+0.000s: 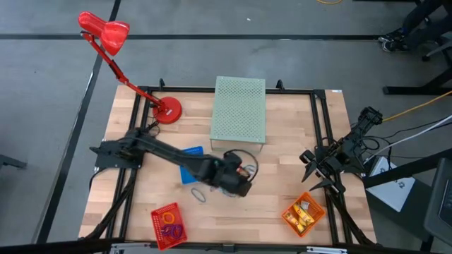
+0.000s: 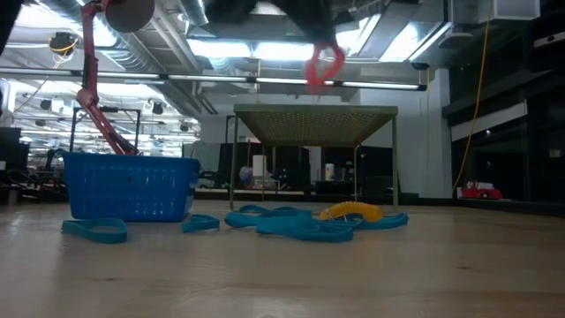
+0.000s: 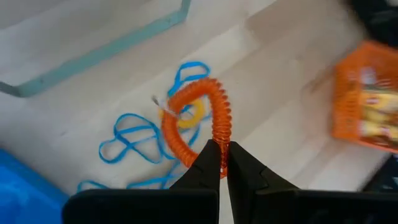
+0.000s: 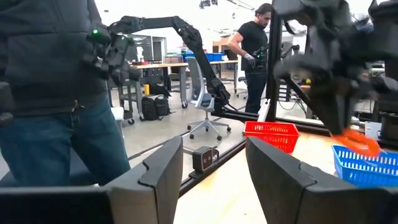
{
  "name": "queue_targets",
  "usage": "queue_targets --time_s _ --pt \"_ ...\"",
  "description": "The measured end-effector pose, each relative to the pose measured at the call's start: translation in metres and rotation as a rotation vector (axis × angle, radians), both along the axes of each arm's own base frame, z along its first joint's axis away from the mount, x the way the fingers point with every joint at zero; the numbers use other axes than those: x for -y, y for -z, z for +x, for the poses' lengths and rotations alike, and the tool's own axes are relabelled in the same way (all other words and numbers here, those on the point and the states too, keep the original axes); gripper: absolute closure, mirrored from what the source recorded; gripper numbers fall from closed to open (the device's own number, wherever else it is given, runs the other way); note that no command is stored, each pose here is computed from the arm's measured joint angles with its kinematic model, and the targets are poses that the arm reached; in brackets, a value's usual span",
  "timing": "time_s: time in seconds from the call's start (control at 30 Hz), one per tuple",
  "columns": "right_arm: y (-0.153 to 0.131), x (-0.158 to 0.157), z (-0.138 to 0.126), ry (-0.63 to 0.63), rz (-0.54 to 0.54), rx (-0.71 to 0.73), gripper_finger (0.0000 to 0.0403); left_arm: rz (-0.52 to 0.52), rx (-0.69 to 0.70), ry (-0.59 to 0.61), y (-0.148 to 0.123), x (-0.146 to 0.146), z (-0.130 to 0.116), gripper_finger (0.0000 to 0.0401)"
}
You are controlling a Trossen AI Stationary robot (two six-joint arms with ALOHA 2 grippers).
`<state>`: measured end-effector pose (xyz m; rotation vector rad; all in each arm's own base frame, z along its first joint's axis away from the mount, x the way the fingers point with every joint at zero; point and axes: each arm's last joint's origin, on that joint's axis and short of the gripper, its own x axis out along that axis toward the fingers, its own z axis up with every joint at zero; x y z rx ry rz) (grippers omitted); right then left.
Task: Pick & Place Office Desk Supplies
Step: Put the orange spring keychain into the red basket
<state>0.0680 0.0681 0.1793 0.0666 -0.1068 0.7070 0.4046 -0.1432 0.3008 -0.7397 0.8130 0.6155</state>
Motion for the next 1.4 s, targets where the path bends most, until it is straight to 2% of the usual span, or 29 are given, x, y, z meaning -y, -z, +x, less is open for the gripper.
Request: queue_targets --time_s 0.13,0.27,0.43,0.63,0.8,1.0,1.2,1.4 --pt "0.000 0.000 0.000 0.001 0.000 0.001 0.0225 0.003 0.066 -0.010 -0.013 0.018 -0.026 0.0398" --pt "0.000 0.000 0.000 0.005 -0.014 0.012 0.0225 -0.010 0.187 -0.025 -0.017 0.035 -0.057 0.0398" --pt "0.000 0.000 0.000 0.005 -0.014 0.013 0.0225 -0.079 0.325 -0.007 -0.008 0.054 -0.099 0.0398" --pt "0.000 0.000 0.000 0.004 -0.008 0.007 0.0225 -0.212 0.247 0.011 0.029 0.070 -0.155 0.0398" --pt "0.000 0.000 0.000 0.013 0.010 -0.009 0.0225 -0.320 0.261 0.029 0.038 0.083 -0.195 0.0398" --pt "0.000 0.002 0.002 0.090 0.017 -0.015 0.0225 -0.421 0.242 0.106 0.038 0.095 -0.230 0.0398" --pt "0.000 0.003 0.002 0.114 0.019 -0.017 0.0225 -0.490 0.151 0.110 0.058 0.106 -0.265 0.0398" --pt "0.000 0.003 0.002 0.142 0.024 -0.021 0.0225 -0.529 0.142 0.140 0.079 0.109 -0.277 0.0398"
